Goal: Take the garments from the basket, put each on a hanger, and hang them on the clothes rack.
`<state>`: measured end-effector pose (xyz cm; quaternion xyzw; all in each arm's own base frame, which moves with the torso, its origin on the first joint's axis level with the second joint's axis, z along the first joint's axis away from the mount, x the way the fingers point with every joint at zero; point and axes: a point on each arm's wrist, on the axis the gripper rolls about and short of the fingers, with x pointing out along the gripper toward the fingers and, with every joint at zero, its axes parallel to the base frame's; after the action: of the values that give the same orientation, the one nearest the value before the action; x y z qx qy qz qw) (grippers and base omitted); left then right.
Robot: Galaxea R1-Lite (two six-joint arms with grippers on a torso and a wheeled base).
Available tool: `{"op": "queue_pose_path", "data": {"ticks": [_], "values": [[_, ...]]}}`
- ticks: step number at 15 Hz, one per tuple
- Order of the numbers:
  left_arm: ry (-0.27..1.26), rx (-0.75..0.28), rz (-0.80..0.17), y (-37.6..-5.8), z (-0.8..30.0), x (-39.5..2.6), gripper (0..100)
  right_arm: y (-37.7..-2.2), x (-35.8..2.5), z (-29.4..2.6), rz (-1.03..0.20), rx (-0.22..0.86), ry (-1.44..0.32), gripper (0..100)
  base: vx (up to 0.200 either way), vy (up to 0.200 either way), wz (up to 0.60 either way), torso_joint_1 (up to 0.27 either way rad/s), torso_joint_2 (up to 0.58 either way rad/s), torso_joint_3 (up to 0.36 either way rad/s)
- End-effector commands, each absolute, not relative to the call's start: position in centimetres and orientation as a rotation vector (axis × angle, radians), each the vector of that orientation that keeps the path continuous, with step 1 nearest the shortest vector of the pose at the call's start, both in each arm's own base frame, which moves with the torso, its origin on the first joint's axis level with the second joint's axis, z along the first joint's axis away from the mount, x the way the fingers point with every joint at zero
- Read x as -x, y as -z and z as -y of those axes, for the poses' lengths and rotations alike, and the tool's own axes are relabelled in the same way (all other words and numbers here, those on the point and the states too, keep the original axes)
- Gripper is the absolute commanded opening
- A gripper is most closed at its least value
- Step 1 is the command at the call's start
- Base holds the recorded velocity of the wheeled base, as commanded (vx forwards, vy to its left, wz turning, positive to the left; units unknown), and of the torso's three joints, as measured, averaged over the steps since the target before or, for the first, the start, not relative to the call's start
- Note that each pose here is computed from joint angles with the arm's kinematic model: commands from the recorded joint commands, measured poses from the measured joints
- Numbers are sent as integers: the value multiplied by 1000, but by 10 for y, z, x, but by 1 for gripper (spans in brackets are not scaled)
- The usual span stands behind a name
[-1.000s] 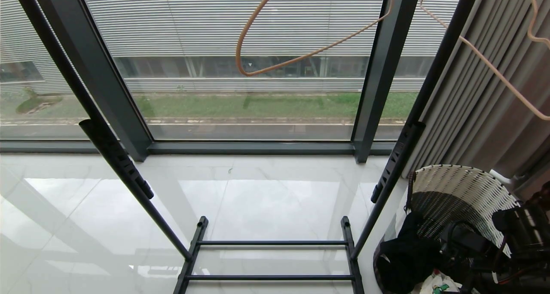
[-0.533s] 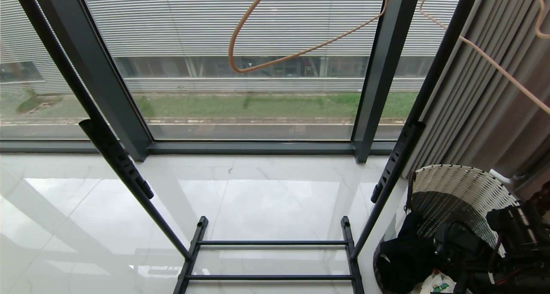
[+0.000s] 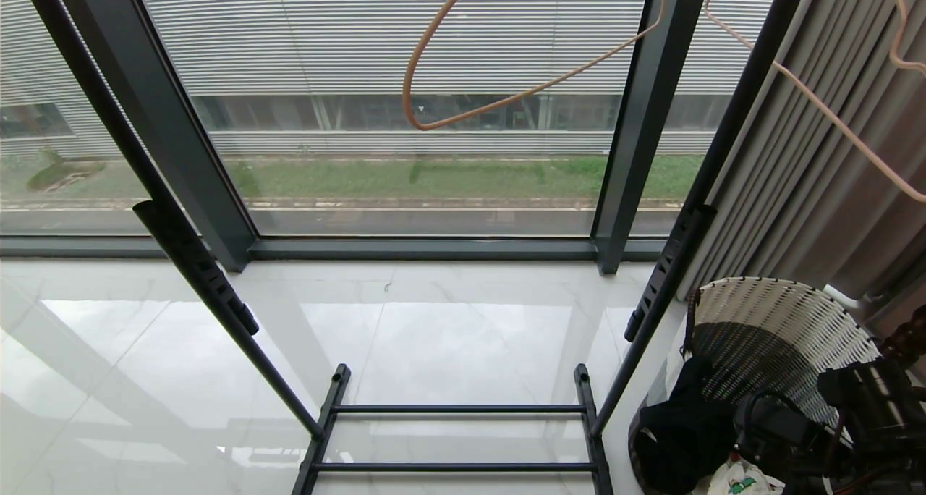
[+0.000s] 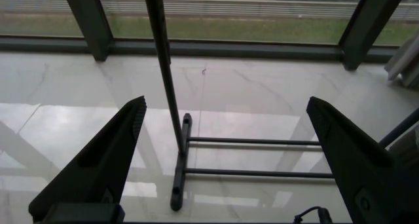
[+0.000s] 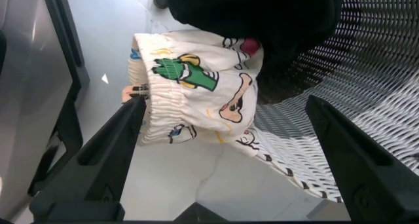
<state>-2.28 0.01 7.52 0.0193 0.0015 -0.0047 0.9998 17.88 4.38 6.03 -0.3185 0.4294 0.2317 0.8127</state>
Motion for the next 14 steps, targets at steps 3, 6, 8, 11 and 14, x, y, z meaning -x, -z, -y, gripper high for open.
{"op": "queue_pose_path", "data": {"ticks": [3,6,8,11,14], "values": [[9,-38,-3,-75,0,23,100,-53,-181,-45,-949,681,-502,100,0,0,0,0,0,0],[9,-38,-3,-75,0,23,100,-46,-190,-46,-935,684,-491,100,0,0,0,0,0,0],[9,-38,-3,-75,0,23,100,-44,-191,-46,-942,687,-464,100,0,0,0,0,0,0],[9,-38,-3,-75,0,23,100,-43,-192,-46,-958,645,-442,0,0,0,0,0,0,0],[9,-38,-3,-75,0,23,100,-43,-191,-46,-960,641,-440,0,0,0,0,0,0,0]]}}
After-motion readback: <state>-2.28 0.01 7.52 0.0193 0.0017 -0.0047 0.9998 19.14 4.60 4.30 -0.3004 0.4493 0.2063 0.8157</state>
